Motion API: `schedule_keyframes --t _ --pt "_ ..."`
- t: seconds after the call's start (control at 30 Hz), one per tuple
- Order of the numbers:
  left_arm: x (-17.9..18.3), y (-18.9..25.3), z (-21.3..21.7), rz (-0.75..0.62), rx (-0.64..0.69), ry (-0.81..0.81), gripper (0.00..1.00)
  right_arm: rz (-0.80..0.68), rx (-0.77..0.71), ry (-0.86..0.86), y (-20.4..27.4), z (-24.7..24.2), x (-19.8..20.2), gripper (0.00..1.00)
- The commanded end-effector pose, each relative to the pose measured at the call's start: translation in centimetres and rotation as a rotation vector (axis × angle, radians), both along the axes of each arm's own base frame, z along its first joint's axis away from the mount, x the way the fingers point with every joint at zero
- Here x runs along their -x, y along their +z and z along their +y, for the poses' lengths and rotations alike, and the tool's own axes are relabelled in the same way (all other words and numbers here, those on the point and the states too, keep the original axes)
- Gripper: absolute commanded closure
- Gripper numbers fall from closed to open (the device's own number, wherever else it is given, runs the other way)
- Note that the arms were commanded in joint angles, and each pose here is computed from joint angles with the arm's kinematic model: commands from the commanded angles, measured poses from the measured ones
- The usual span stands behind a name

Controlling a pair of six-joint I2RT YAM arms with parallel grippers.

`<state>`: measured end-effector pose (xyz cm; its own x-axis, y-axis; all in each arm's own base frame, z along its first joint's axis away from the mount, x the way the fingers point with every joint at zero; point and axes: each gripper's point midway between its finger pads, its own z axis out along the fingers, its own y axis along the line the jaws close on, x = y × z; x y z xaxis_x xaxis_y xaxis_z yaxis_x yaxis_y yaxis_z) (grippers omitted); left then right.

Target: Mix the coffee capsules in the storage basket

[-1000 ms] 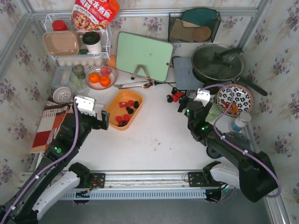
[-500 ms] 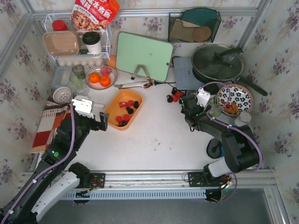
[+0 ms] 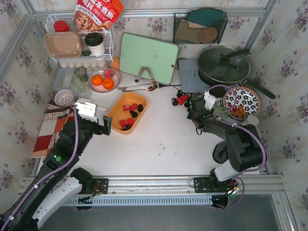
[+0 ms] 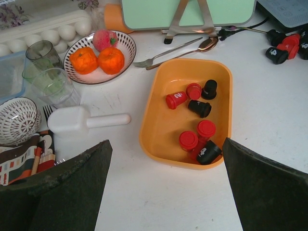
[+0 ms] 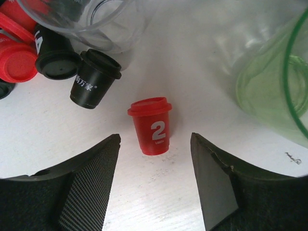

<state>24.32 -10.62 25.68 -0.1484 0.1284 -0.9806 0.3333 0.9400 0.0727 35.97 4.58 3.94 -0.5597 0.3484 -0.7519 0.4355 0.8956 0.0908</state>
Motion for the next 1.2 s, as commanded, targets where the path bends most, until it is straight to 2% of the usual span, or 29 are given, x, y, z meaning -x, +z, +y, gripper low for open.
schedule_keyframes --t 0.0,0.1,0.37,0.57,0.7,0.87,0.97,1.07,1.17 --pt "-0.4 1.0 -0.1 -0.04 0.012 0.004 0.01 -0.017 -0.023 0.013 -0.2 0.6 -0.8 0.33" --pt "-0.4 1.0 -0.1 -0.041 0.008 0.003 0.01 0.0 -0.022 0.008 -0.9 0.6 -1.1 0.39" --pt "-0.4 0.9 0.0 -0.041 0.005 0.003 0.01 0.026 -0.012 -0.015 -1.8 0.4 -1.2 0.42" --pt "-0.3 1.0 0.0 -0.045 0.003 0.004 0.01 0.03 -0.013 -0.015 -2.0 0.4 -1.1 0.5" --pt "-0.3 1.0 0.0 -0.046 0.005 0.004 0.01 0.028 -0.014 -0.013 -1.9 0.4 -1.1 0.6" --pt "-0.3 1.1 0.0 -0.049 0.005 0.003 0.01 0.029 -0.017 -0.002 -1.7 0.6 -1.1 0.81" --pt "-0.3 1.1 0.0 -0.049 0.005 0.003 0.01 0.024 -0.017 0.007 -1.2 0.6 -1.0 0.83" --pt "-0.3 1.1 0.1 -0.05 0.005 0.004 0.01 0.01 -0.011 0.037 -0.1 0.8 -1.1 0.93" --pt "-0.2 1.2 0.1 -0.052 0.007 0.003 0.01 -0.027 0.001 0.039 1.8 0.5 -1.1 0.96"
